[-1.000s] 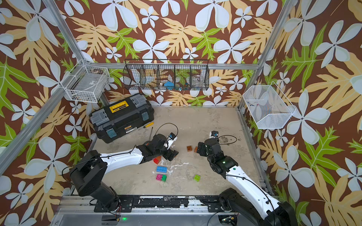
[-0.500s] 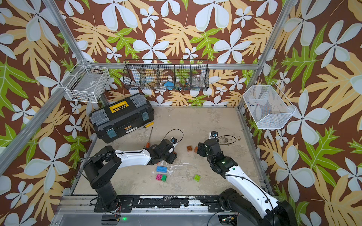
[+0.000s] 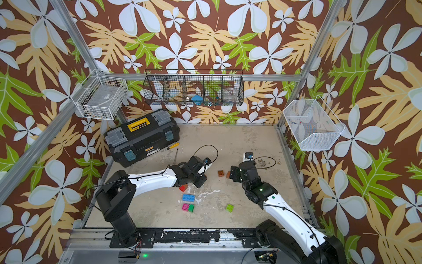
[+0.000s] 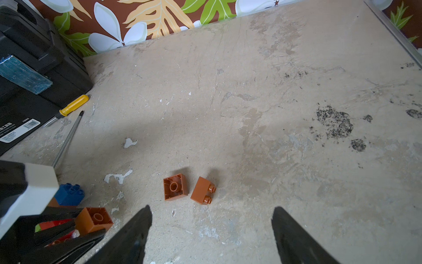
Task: Assemble the letter h with lego
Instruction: Pick up the lego brick from the center of the board, then place the lego brick at the center of the board.
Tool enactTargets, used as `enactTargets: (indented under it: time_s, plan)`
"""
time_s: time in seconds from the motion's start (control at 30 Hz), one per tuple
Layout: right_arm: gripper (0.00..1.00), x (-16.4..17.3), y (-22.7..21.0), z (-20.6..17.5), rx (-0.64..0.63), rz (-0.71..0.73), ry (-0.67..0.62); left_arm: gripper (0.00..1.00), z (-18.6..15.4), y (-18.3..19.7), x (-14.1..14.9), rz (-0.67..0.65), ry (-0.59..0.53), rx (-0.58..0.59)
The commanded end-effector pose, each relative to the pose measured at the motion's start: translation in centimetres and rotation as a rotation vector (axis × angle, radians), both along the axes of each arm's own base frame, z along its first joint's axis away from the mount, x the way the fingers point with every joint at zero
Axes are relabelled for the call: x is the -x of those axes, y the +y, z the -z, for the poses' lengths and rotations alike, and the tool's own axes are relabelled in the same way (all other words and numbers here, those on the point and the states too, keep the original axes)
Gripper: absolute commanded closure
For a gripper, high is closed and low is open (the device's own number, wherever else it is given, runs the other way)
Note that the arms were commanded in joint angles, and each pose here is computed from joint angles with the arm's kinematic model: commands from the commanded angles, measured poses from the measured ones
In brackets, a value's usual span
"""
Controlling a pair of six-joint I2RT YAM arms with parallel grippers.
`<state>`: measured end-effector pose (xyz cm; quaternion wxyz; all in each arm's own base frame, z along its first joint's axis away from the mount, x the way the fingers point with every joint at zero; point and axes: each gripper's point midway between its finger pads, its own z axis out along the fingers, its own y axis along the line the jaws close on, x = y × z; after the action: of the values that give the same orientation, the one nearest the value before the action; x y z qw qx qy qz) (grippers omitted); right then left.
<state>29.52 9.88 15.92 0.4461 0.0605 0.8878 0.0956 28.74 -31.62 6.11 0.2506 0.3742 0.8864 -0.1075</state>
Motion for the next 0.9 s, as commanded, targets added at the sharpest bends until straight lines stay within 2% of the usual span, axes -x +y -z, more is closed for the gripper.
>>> enactTargets:
  time_s: [0.0,0.13,0.27,0.47,0.57,0.67,0.87]
  plan:
    - [0.16,0.1,0.6,0.1,0.018,-0.047,0.019,0.64,2.9,5.0,3.9,0.14,0.13,-0.278]
    - [0.16,-0.1,1.3,0.5,0.025,-0.081,0.051,0.64,4.5,8.1,5.7,0.193,0.206,-0.44]
    - [0.16,-0.2,1.6,1.0,0.026,-0.092,0.068,0.64,5.0,8.0,5.6,0.208,0.243,-0.478]
    - [0.16,0.0,1.6,1.4,0.028,-0.102,0.085,0.61,5.8,5.2,3.4,0.179,0.255,-0.463]
    - [0.16,0.2,1.4,1.3,0.036,-0.102,0.078,0.54,6.7,3.7,2.6,0.179,0.276,-0.445]
    - [0.16,0.4,1.2,1.3,0.041,-0.098,0.068,0.47,6.8,1.6,1.9,0.179,0.282,-0.371]
    - [0.19,1.6,2.4,2.0,0.024,-0.207,0.058,0.31,4.5,-0.4,1.6,0.227,0.245,-0.266]
